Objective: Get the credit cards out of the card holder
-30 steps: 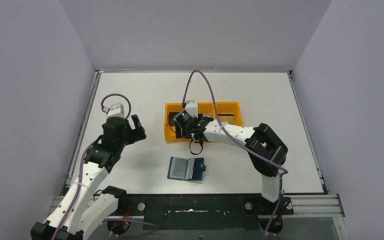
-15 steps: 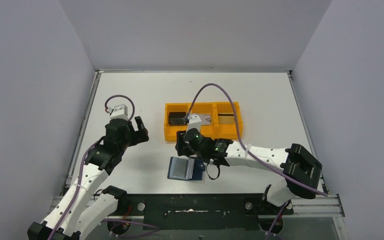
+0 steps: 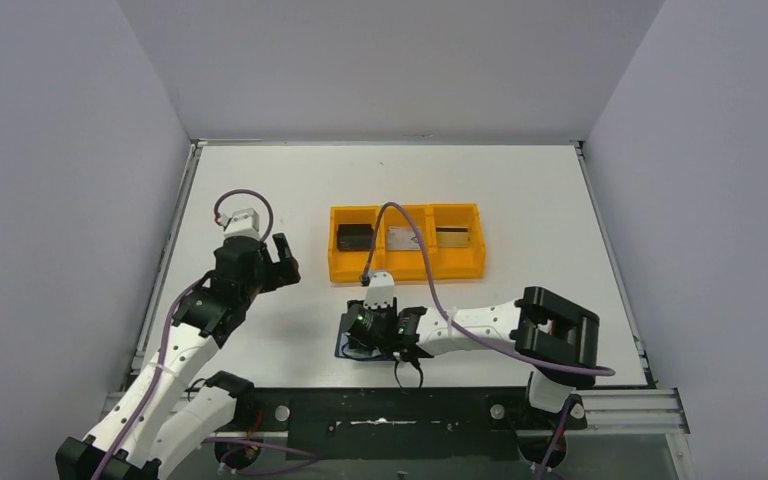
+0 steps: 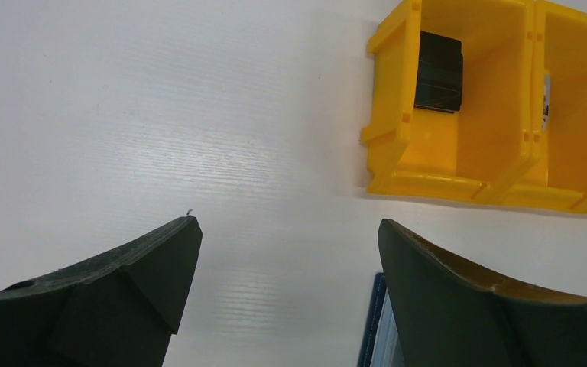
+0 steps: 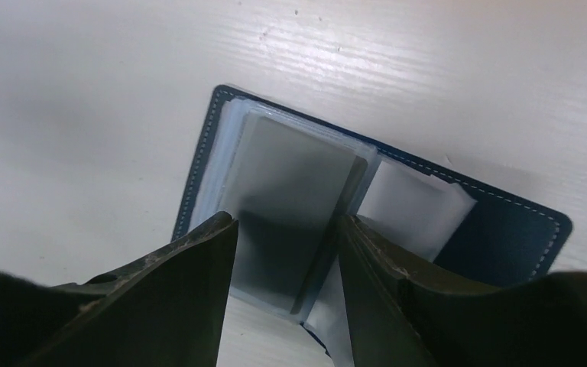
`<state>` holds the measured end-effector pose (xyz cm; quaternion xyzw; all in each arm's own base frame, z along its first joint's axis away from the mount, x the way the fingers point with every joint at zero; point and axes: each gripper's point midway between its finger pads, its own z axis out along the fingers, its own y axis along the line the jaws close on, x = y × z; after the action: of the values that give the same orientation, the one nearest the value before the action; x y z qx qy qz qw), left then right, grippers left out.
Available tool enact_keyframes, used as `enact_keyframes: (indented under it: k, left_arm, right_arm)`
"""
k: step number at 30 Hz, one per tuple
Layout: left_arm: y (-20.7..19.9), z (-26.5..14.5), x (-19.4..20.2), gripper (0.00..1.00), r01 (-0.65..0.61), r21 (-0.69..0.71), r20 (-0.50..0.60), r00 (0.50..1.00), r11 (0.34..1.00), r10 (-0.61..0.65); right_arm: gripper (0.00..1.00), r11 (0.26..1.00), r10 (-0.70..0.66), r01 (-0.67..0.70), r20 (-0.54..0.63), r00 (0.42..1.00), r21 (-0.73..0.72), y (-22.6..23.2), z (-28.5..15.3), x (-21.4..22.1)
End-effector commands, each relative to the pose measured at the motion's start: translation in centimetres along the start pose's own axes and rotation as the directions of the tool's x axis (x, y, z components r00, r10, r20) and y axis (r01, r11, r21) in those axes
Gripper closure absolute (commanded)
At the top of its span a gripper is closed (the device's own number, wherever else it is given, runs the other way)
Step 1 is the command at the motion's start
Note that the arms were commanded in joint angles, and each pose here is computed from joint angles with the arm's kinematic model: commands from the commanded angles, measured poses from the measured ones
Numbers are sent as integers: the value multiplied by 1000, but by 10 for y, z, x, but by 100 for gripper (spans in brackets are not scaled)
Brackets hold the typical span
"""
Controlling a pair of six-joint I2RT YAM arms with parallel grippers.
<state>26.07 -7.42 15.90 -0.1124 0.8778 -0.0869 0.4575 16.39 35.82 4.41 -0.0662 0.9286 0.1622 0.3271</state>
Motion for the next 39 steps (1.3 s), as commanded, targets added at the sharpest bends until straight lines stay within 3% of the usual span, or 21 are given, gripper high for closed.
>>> enact_keyframes:
  k: [1, 5, 10, 15, 19, 24, 32, 39]
  left_arm:
    - [-8, 0, -6, 12, 4, 15, 26, 1000, 1000, -4]
    - [-7, -1, -10, 12, 5, 14, 40, 999, 1000, -5]
    - [3, -9, -17, 13, 15, -36, 73, 997, 999, -12]
    - [3, -14, -17, 12, 28, -32, 104, 994, 999, -25]
    - [-2, -11, -10, 12, 9, -20, 68, 998, 1000, -8]
    - [-7, -2, -3, 12, -29, -19, 29, 999, 999, 29]
    - [-11, 8, 5, 13, -52, -11, -23, 998, 999, 51]
    - [-24, 5, 8, 13, -53, 63, -45, 997, 997, 56]
  right_arm:
    - [48, 1000, 25, -25, 19, 1000, 17, 18, 12, 2]
    - [49, 984, -56, 56, -6, 998, 167, -3, 25, 24]
    - [60, 964, -116, 116, -14, 993, 241, -31, 22, 36]
    - [74, 978, -149, 142, 40, 988, 150, -16, 17, 20]
    - [78, 984, -151, 144, 67, 986, 101, -3, 18, 7]
    - [97, 990, -138, 136, 40, 990, 48, 2, 26, 4]
    - [100, 994, -110, 108, 62, 992, 25, -10, 20, -8]
    - [100, 965, -24, 45, 81, 996, -257, 4, 10, -23]
